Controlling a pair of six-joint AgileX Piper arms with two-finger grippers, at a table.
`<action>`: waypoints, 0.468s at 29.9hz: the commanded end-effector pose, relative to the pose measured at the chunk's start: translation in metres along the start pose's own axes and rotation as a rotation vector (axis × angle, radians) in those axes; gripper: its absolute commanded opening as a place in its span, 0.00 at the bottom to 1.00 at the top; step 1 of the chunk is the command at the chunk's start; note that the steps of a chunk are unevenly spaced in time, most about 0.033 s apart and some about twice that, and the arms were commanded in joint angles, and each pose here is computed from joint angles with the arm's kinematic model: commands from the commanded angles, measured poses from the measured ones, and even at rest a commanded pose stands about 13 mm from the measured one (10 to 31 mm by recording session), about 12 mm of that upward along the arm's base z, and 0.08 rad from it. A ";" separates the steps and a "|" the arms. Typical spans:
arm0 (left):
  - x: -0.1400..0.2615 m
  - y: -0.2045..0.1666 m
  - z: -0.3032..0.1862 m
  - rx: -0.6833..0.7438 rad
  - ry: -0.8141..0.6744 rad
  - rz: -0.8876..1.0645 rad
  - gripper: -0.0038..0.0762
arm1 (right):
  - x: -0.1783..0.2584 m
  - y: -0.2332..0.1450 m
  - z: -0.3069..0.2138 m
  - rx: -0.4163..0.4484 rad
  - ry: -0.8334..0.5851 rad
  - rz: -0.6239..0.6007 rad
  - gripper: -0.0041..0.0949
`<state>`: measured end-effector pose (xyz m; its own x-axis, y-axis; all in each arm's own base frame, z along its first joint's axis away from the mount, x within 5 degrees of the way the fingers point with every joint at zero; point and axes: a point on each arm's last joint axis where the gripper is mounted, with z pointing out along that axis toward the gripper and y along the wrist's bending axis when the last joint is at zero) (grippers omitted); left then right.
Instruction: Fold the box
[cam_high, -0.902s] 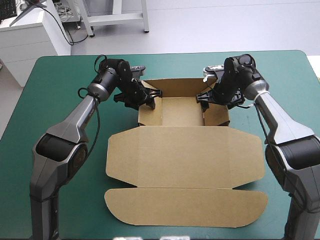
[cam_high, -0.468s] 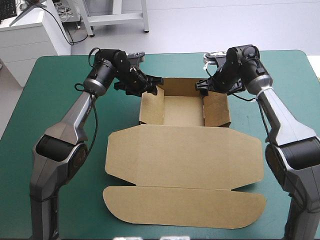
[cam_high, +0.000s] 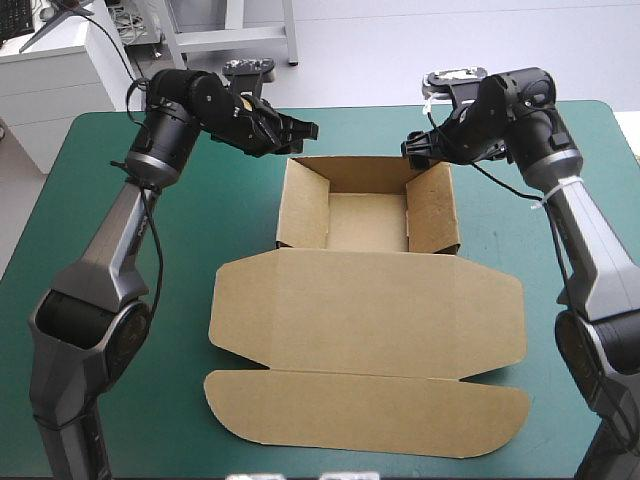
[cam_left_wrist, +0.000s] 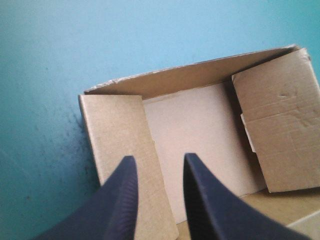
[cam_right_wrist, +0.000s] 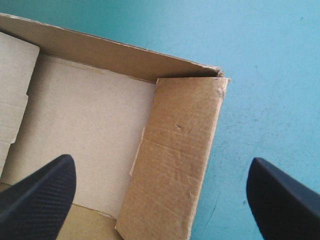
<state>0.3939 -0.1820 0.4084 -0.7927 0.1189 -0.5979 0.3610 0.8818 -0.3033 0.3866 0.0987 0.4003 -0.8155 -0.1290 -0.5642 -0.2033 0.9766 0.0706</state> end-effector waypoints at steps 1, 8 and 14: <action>0.001 -0.020 -0.063 0.046 -0.085 0.078 0.10 | 0.000 -0.003 -0.053 0.003 -0.115 -0.001 0.90; 0.017 -0.026 -0.101 0.043 -0.110 0.136 0.04 | 0.020 -0.003 -0.069 -0.003 -0.098 -0.029 0.90; 0.053 -0.026 -0.129 0.035 -0.069 0.148 0.04 | 0.031 -0.004 -0.057 0.002 -0.038 -0.038 0.90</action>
<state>0.3176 -0.1514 0.4628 -0.7008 0.2014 -0.6843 0.4658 0.8558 -0.2251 0.3445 0.0860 0.4131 -0.8135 -0.1562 -0.5602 -0.2245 0.9729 0.0546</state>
